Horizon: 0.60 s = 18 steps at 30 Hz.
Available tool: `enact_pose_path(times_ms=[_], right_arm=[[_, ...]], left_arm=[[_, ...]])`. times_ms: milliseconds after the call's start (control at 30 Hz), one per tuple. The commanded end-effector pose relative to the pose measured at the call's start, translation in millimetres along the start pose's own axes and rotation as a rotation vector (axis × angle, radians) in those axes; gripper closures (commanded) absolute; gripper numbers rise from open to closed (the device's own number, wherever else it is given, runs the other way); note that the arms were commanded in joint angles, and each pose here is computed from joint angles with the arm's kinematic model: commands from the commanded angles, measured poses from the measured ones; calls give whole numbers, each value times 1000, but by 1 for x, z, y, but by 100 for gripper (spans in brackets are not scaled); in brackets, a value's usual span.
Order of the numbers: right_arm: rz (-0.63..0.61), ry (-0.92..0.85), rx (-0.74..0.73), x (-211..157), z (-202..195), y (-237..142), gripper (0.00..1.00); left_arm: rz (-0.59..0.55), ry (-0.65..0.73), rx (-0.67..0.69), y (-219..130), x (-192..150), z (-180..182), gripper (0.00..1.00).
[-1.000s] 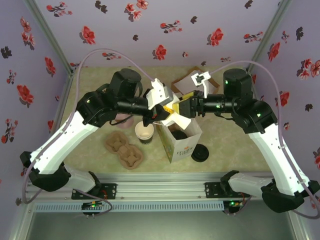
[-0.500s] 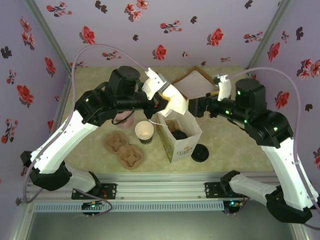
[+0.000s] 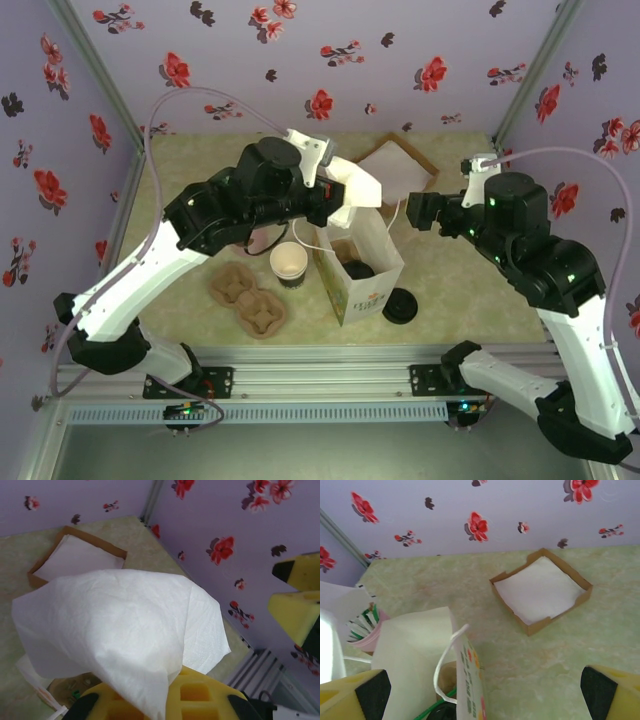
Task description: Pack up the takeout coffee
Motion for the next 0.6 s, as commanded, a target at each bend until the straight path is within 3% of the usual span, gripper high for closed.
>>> enact_pose_path(times_ms=[0,233,567], right_arm=[[7,13,-51,-4,-6,2,1],[23,7,-63,-8,-7,5,1],[45,0,-79,-15,-10,10,1]], left_arm=[[-107,-121,130,-2,11,7,100],[-92,-204,260,24,3,11,100],[-24,-291,274,51,-18,-4,100]])
Point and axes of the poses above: each hand's point on the last joint's axis, 136 mm out from that joint toward the fingers, its own y axis out along the fingers, its own z axis along the line the jaws close on, x = y × z, the point moved 7 cm from there along -y, back along the fingers, and after that the axes turned 7 degrees about -y, right-handed, at the moved point
